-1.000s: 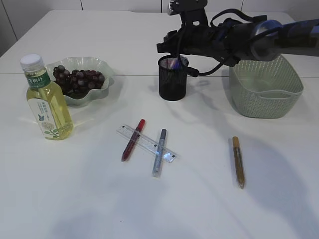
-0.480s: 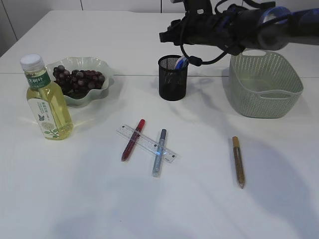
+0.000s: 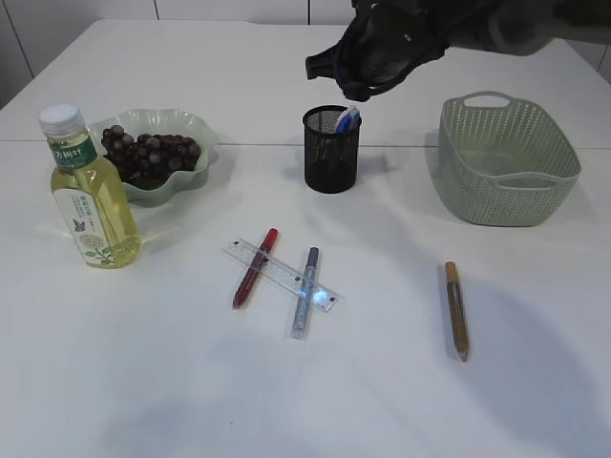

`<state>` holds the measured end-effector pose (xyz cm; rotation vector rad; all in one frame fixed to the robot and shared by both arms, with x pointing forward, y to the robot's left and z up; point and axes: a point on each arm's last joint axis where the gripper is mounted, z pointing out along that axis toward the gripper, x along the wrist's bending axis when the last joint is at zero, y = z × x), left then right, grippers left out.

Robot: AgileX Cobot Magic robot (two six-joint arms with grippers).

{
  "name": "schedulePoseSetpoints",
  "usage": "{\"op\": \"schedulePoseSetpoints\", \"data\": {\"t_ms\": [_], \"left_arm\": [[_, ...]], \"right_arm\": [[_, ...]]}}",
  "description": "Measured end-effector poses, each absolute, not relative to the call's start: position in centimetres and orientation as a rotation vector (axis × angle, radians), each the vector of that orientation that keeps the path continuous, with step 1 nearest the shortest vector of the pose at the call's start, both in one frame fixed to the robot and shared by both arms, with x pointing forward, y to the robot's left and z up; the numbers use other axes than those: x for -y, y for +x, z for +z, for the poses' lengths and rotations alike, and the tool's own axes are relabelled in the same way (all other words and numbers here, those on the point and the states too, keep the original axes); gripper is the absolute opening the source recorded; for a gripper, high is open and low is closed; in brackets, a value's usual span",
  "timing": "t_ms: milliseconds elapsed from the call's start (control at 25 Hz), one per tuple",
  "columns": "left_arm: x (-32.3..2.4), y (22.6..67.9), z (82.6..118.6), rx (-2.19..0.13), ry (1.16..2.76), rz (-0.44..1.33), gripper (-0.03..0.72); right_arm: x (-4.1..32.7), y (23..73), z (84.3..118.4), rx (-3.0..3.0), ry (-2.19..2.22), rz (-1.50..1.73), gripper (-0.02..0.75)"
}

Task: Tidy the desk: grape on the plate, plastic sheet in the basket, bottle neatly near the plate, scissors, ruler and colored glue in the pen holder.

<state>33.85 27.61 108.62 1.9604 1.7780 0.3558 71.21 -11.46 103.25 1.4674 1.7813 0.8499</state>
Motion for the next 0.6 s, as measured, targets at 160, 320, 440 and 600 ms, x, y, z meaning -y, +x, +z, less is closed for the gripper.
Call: {"op": "schedulePoseSetpoints", "data": {"t_ms": [160,320,440,600], "left_arm": [[-27.6,33.8,108.6,-1.778,1.96,0.356,0.309],[-27.6,33.8,108.6,-1.778,1.96,0.356,0.309],[-27.6,33.8,108.6,-1.778,1.96,0.356,0.309],[-27.6,33.8,108.6,-1.778,1.96,0.356,0.309]], "right_arm": [[10.5,69.7,104.5,-1.838,1.572,0.744,0.26],[9.9,68.4,105.1,-1.972,1.658,0.638,0.259],[9.5,67.2,105.2,-2.147,1.683,0.562,0.259],[8.7,65.6,104.9,-2.433,1.621,0.513,0.26]]}}
